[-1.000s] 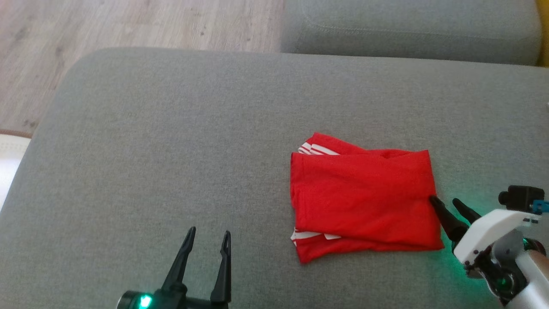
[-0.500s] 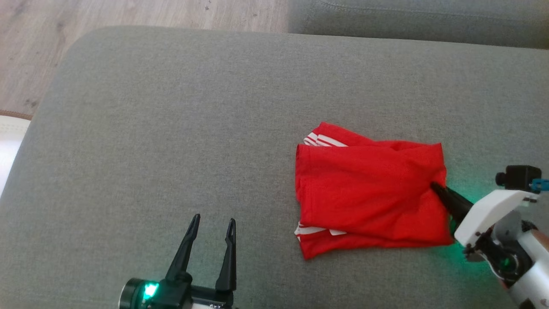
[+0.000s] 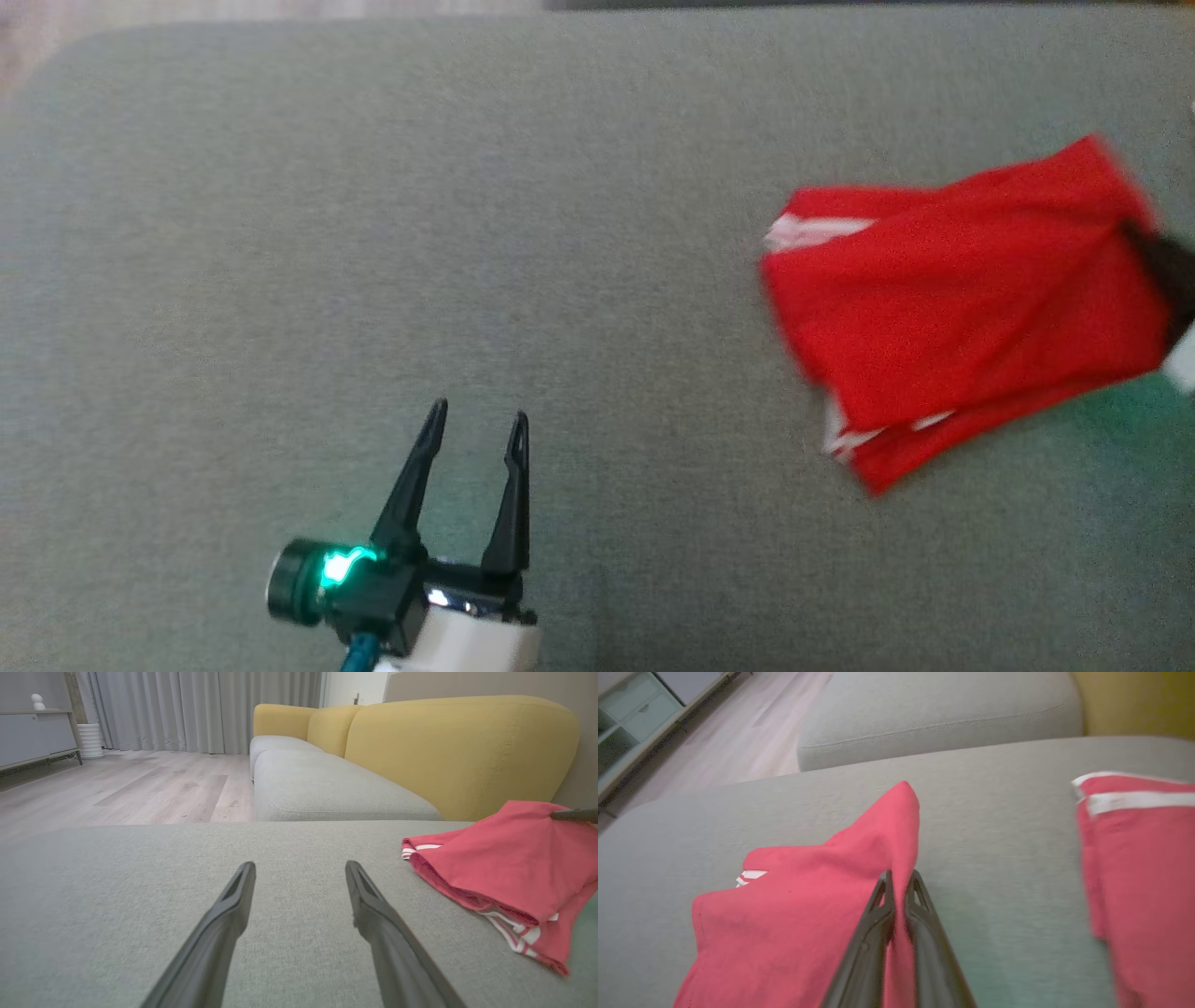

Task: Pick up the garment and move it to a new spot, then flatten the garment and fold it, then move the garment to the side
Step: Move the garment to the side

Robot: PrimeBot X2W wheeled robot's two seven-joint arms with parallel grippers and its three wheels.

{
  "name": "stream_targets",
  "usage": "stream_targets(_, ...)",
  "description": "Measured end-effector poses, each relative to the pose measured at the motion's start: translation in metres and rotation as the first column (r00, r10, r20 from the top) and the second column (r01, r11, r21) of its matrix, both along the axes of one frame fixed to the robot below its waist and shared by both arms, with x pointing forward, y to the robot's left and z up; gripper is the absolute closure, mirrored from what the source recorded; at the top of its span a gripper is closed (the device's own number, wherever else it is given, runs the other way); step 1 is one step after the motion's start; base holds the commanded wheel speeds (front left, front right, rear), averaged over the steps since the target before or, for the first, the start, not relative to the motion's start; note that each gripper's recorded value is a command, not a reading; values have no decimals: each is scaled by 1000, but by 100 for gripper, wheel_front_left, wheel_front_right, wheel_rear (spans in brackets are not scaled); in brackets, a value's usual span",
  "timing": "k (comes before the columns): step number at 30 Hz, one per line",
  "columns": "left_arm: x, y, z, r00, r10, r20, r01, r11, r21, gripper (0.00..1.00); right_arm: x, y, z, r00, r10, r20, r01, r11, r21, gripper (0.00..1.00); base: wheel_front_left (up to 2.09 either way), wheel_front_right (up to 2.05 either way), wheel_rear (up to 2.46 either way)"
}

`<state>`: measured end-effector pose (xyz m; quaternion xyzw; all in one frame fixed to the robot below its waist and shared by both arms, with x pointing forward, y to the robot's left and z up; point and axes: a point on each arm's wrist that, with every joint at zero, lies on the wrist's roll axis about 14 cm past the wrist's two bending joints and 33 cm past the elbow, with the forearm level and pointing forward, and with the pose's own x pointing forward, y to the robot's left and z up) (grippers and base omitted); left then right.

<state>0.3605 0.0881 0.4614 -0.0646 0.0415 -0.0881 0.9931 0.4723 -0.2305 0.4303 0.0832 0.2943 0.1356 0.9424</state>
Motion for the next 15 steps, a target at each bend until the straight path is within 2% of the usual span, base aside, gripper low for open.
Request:
stream_targets(8, 38, -19, -10, 998, -60, 1, 60, 998, -19, 0, 37, -103, 41, 986, -136, 95, 152, 971, -186, 100, 0, 0, 0)
stream_targets(11, 56, -25, -17, 997, -78, 0, 77, 997, -27, 0, 51, -145, 61, 968, -204, 143, 234, 943, -238, 100, 0, 0, 0)
stream_targets(15, 67, -28, -25, 996, -85, -9, 85, 996, -33, 0, 55, -181, 66, 946, -284, 155, 317, 909, -272, 100, 0, 0, 0)
